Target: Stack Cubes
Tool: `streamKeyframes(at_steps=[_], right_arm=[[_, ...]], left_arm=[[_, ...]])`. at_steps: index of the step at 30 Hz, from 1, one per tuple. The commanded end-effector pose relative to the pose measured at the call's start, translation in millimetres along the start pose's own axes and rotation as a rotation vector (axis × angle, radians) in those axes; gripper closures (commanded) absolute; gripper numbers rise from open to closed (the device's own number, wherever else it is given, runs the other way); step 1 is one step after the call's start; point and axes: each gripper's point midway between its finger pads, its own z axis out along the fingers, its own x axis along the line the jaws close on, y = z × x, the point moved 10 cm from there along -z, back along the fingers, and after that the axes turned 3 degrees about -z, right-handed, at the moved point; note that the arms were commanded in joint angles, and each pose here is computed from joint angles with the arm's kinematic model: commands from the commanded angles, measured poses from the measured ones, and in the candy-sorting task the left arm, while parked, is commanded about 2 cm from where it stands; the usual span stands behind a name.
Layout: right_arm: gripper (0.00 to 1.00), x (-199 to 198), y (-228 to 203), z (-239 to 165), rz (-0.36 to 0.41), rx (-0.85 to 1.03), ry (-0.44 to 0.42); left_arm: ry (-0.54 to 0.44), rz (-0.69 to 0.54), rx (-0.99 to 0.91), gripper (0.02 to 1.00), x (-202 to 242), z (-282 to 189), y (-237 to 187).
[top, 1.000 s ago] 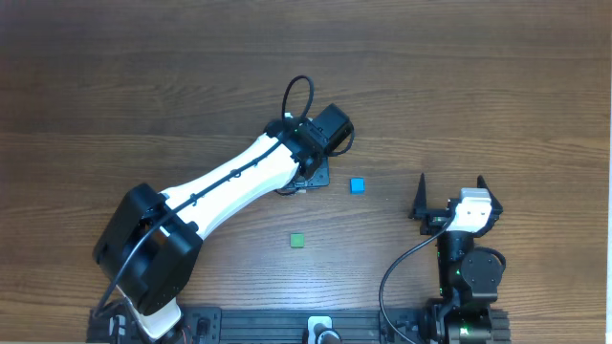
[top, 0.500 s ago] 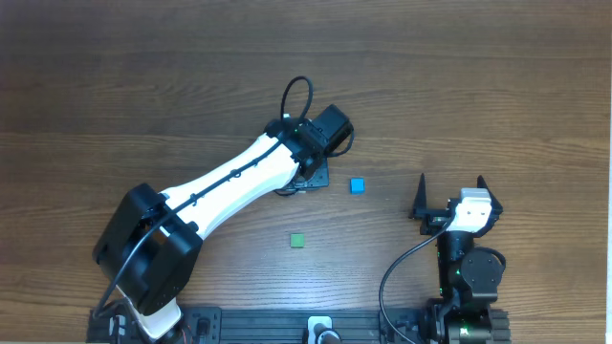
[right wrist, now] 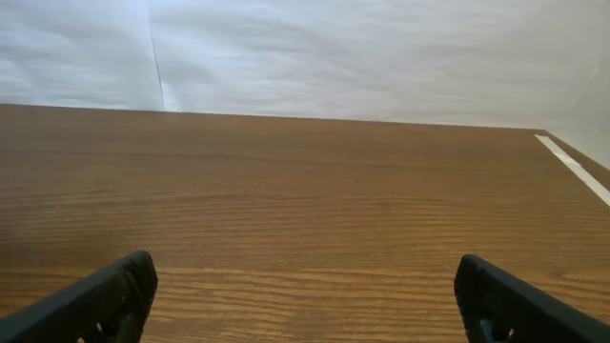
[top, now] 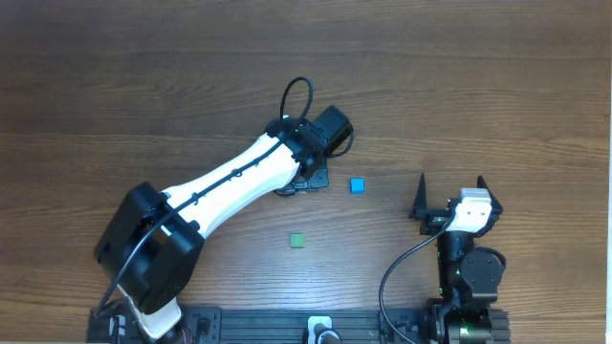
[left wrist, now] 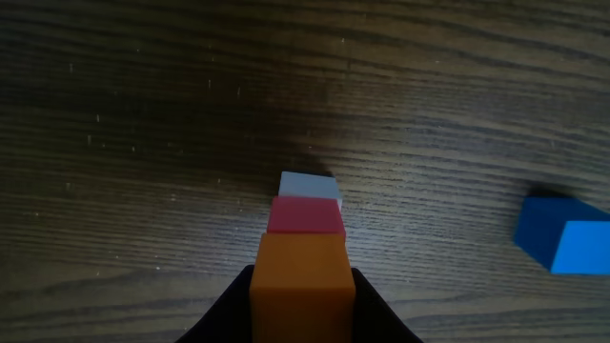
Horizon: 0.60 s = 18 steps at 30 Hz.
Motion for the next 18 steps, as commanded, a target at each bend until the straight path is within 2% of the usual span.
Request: streamKeyframes(at_steps=[1,11,18], right_arm=[[0.007,0.1,-1.7,0.0,-0.005,0.000,0.004],[0.007,0.1,-1.7,0.0,-0.005,0.000,0.004],[0.009,0.0,-1.7,0.0,-0.005,0.000,0.003]], left_arm=[[0.009,-0.015,0.015,0.976,-0.3,5.1,0.0],[0.001,-0.016,0.009,0.947,-1.5,5.1,1.0],[0.001,-0.016,0.008,0.820,-1.5,5.1,1.0]])
